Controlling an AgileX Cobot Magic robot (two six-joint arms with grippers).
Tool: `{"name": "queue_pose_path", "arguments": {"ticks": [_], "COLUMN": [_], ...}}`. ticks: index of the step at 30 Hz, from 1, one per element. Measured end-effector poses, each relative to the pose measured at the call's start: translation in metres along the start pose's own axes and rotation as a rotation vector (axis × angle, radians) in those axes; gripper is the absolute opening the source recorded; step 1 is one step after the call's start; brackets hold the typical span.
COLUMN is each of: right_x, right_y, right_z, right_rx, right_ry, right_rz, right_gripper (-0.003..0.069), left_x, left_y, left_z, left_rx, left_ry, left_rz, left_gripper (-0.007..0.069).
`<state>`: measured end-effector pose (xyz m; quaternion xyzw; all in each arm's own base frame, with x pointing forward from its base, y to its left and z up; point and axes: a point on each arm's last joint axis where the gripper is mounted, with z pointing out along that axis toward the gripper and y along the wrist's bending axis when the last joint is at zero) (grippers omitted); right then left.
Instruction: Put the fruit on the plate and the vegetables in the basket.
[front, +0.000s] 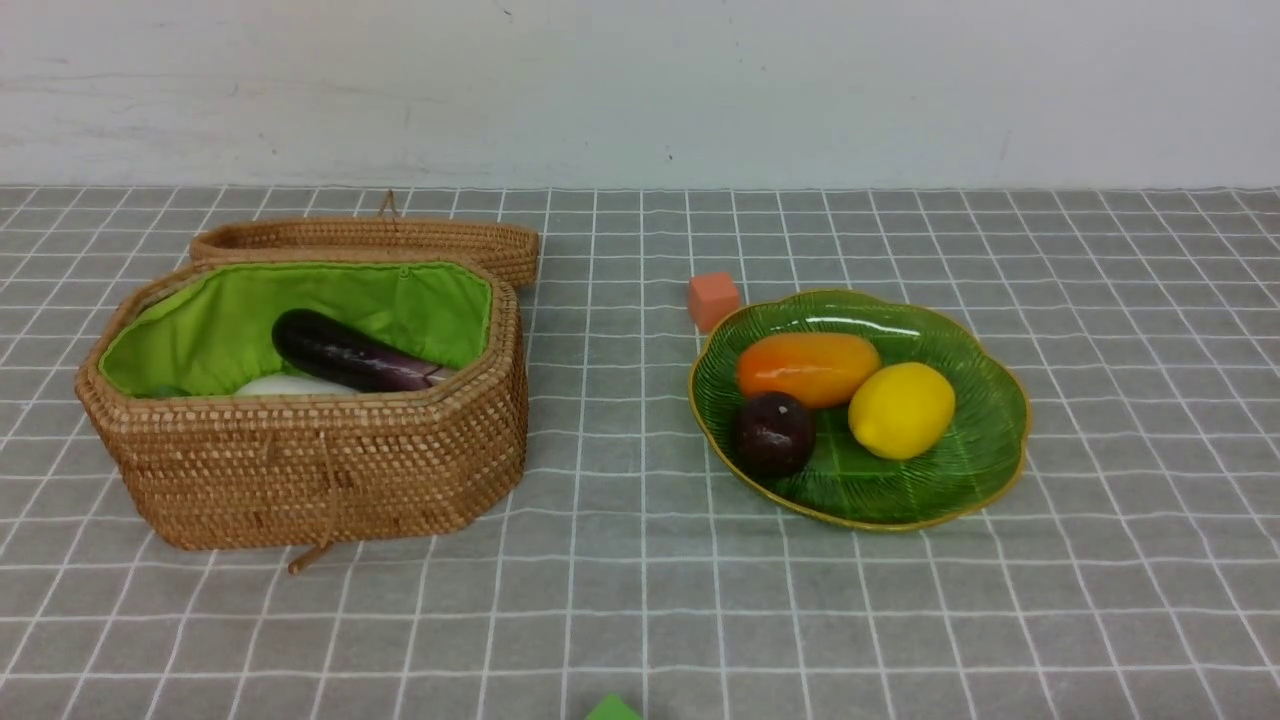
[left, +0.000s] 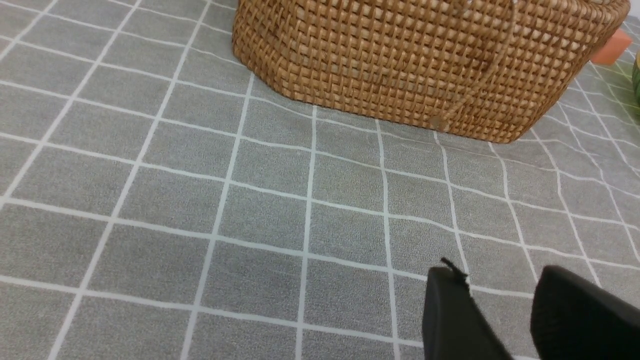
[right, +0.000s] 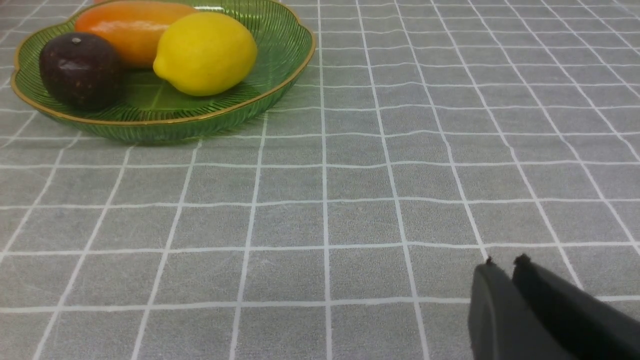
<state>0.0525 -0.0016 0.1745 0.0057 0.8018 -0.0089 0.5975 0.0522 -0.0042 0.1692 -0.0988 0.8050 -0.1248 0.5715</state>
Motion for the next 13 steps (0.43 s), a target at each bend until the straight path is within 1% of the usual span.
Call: {"name": "queue_pose_path", "arguments": {"ticks": [13], "right_x": [0.0], "right_y": [0.0], "right_z": [0.0], "right_rx": [0.0], "right_ry": [0.0], "right_rz": [0.0], "right_gripper": [0.0073], "left_x": [0.0], "left_y": [0.0], "left_z": [0.0], "left_rx": [0.0], "left_ry": [0.0], "left_rz": [0.0], "left_gripper": [0.0239]}}
